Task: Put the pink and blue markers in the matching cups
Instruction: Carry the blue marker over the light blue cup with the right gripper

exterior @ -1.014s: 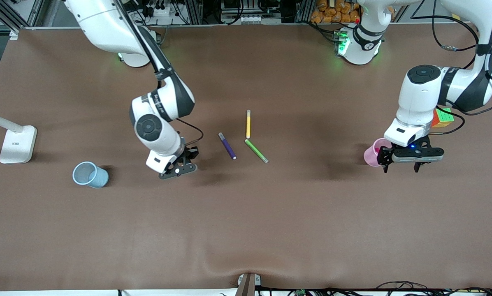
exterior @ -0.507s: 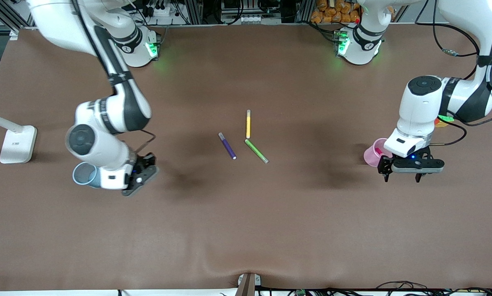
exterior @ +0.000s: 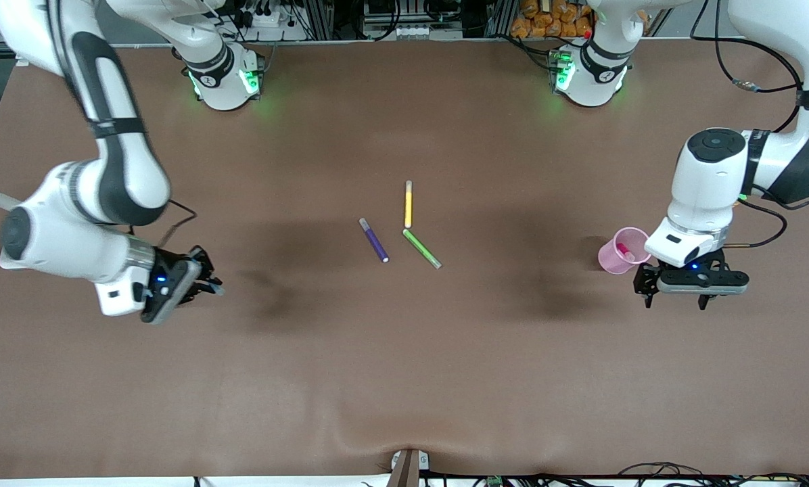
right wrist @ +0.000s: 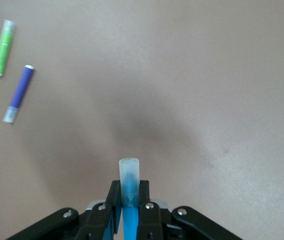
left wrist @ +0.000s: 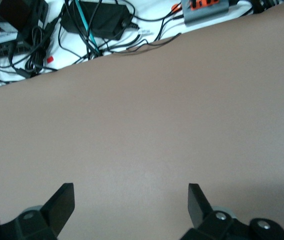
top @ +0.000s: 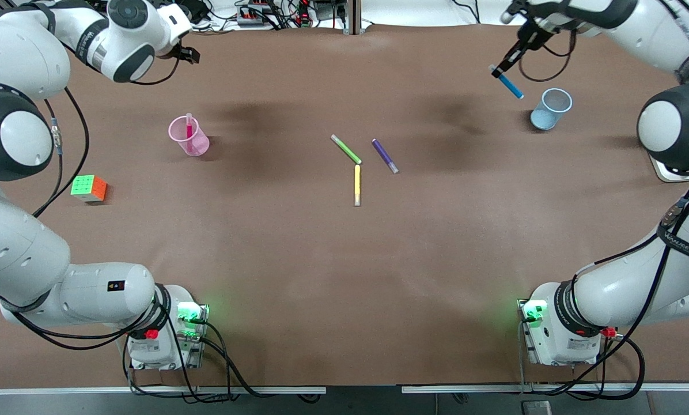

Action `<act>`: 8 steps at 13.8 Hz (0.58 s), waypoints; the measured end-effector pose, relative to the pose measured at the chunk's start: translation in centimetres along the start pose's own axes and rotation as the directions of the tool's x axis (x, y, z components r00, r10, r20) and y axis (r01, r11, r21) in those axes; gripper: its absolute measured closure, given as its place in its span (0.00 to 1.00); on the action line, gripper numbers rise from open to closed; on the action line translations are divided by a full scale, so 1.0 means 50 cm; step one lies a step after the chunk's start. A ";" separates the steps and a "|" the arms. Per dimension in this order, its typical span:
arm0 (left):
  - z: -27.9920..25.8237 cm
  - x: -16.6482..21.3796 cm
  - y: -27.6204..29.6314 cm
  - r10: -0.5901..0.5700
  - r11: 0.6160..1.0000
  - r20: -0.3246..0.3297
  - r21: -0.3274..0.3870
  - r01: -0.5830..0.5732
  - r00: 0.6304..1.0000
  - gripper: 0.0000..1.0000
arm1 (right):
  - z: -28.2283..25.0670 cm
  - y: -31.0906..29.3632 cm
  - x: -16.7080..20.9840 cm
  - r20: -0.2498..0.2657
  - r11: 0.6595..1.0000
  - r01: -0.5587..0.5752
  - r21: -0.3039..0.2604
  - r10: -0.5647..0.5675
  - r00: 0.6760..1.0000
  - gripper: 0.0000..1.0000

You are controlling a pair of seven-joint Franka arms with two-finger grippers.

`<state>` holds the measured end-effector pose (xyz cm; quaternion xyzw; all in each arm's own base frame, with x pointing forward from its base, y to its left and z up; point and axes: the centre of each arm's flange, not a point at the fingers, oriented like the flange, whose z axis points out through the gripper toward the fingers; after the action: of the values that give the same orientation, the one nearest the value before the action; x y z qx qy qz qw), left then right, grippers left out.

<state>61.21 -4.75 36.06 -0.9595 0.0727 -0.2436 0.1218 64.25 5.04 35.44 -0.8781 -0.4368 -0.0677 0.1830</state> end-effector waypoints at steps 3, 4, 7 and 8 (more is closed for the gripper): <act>-0.029 0.046 -0.010 -0.053 0.996 0.130 -0.068 0.063 0.990 0.00 | -0.040 0.039 -0.074 -0.129 0.991 0.085 0.100 -0.072 0.989 0.83; -0.042 0.062 -0.020 -0.065 0.992 0.177 -0.095 0.083 0.982 0.00 | -0.052 0.053 -0.102 -0.171 0.985 0.125 0.121 -0.104 0.980 0.83; -0.104 0.107 -0.051 -0.099 0.971 0.326 -0.173 0.163 0.940 0.00 | -0.085 0.090 -0.186 -0.269 0.962 0.235 0.139 -0.191 0.944 0.83; -0.133 0.120 -0.058 -0.106 0.963 0.369 -0.193 0.187 0.923 0.00 | -0.094 0.101 -0.216 -0.295 0.955 0.260 0.144 -0.209 0.932 0.83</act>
<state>63.44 -4.48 45.16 -0.9979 0.0042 -0.0646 0.0051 61.88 -7.53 35.43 -0.7810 -0.5133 -0.1714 0.3118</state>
